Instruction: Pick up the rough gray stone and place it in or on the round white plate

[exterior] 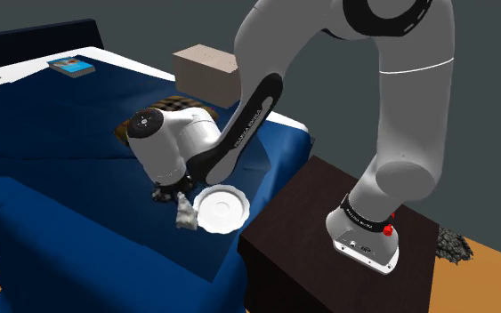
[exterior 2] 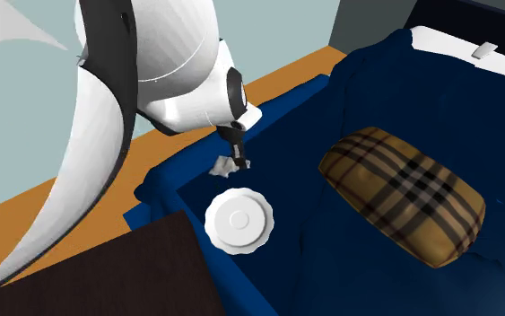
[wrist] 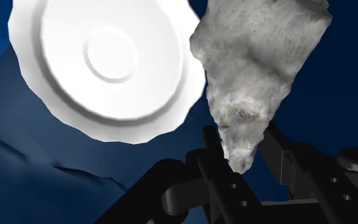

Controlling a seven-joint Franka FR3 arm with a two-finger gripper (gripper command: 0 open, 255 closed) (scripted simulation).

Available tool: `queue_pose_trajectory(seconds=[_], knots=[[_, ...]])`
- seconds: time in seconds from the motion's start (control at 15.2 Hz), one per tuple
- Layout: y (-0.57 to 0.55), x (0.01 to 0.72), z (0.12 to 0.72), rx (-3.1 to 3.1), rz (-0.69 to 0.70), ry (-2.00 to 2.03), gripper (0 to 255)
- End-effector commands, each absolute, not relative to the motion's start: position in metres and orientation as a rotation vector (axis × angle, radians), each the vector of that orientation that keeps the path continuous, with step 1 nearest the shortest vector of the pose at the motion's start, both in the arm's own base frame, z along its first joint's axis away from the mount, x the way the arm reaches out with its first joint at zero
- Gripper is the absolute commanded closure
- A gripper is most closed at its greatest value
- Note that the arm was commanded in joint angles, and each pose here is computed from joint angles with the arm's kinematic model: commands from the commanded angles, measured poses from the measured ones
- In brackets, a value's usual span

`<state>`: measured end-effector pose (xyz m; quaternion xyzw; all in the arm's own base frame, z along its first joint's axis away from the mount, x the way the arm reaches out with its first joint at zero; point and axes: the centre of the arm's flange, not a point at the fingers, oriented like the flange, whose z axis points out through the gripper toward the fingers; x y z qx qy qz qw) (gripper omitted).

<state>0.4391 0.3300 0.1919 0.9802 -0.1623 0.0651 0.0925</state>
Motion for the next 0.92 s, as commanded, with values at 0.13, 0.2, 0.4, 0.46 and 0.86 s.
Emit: queue_pose_trajectory(seconds=[0.13,0.2,0.4,0.46,0.86], knots=[[0.28,0.426,0.203,2.91,0.193,-0.482,255],[0.268,0.423,0.205,2.91,0.193,-0.482,255],[0.23,0.413,0.213,2.91,0.193,-0.482,255],[0.218,0.41,0.215,2.91,0.193,-0.482,255],[0.197,0.404,0.198,2.91,0.193,-0.482,255]])
